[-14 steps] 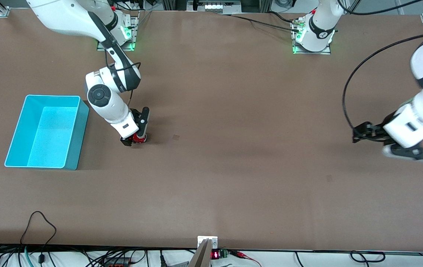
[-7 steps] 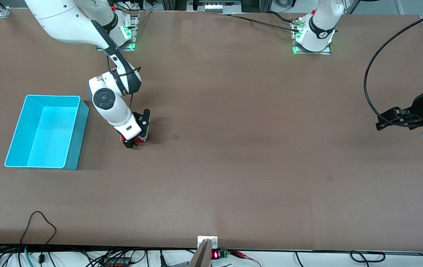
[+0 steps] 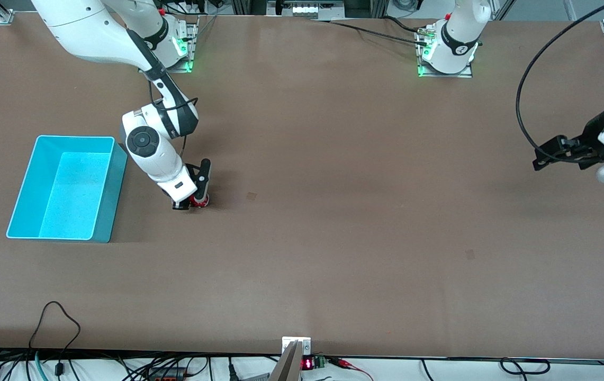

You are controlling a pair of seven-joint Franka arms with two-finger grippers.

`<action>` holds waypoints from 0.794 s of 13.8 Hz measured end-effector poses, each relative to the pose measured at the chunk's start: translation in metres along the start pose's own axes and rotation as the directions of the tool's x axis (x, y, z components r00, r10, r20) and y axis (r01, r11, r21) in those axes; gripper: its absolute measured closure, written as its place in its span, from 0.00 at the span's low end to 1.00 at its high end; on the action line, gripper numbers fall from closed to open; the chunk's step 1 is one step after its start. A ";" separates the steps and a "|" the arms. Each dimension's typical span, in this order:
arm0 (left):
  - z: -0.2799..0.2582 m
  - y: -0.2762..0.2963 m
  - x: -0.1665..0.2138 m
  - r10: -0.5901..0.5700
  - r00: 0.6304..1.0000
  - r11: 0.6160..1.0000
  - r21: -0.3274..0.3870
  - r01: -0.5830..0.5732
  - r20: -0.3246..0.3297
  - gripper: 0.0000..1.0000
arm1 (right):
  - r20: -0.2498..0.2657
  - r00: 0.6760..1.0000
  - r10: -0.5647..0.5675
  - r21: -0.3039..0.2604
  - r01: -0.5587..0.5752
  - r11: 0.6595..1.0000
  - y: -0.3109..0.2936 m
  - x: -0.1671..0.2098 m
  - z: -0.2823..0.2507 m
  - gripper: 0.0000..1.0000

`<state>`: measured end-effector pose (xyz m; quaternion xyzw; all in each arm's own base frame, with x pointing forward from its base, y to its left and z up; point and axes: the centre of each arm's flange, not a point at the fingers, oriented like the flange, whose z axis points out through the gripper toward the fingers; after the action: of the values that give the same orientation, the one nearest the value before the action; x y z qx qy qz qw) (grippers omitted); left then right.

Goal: Wind red beetle toy and store in blue box
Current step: 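Lift and carry the car over the cyan box with the right gripper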

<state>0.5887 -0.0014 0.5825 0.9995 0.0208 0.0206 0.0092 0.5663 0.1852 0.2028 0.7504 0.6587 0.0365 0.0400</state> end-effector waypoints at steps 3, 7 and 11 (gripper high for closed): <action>-0.010 0.007 -0.010 0.013 1.000 1.000 0.000 -0.013 -0.009 0.00 | -0.042 0.981 0.187 0.023 -0.186 0.982 0.035 0.002 -0.050 0.56; -0.011 0.002 -0.010 0.004 1.000 1.000 0.000 -0.004 -0.009 0.00 | -0.063 0.864 0.499 0.004 -0.500 0.866 0.091 -0.069 -0.123 0.56; -0.008 0.001 -0.015 0.001 0.999 1.000 0.002 -0.001 0.036 0.00 | -0.004 0.619 0.785 -0.047 -0.785 0.618 0.115 -0.208 -0.131 0.56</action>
<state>0.5736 -0.0024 0.5900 0.9998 0.0202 0.0026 0.0084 0.6384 -0.0347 0.3447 0.9619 0.2639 0.0585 0.0421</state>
